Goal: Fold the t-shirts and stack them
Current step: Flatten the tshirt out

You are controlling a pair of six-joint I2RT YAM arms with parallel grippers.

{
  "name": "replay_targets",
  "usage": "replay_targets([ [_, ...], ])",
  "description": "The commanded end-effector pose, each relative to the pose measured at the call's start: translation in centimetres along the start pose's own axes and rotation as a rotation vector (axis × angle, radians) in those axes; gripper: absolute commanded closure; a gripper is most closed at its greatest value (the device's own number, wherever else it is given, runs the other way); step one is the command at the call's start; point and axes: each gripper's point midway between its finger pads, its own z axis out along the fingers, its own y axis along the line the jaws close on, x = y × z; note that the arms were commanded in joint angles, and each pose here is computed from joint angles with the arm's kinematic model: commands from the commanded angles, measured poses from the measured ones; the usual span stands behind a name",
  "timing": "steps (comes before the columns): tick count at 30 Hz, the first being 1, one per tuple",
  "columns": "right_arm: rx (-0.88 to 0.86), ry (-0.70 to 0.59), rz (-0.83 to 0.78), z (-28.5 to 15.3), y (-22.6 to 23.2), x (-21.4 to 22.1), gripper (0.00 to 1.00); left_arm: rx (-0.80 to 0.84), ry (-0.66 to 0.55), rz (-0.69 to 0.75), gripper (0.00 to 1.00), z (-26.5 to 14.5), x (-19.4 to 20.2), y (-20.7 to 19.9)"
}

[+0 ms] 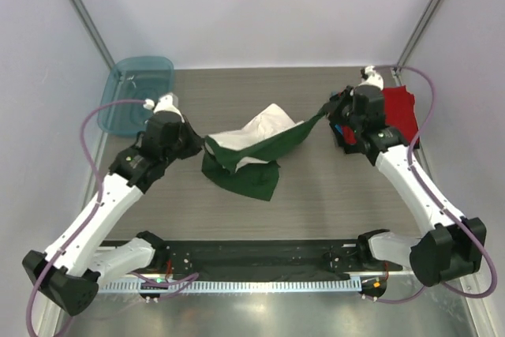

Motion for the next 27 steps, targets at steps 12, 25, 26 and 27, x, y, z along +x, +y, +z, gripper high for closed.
replay_targets([
  [12,-0.385,-0.316,-0.041,-19.3,11.5,-15.1,0.99,0.274,-0.446,0.156,1.0,-19.7,-15.5,-6.7],
  [25,-0.435,-0.274,-0.042,-22.4,12.1,-14.3,0.99,0.772,-0.037,0.24,0.29,-15.9,-3.7,-12.7],
  [26,-0.445,-0.258,-0.034,-22.1,12.4,-14.1,0.99,0.758,0.009,0.242,0.25,-13.9,-1.7,-12.1],
  [27,-0.449,-0.256,-0.03,-21.7,12.5,-14.1,0.99,0.74,-0.042,0.244,0.2,-13.2,-2.0,-12.3],
])
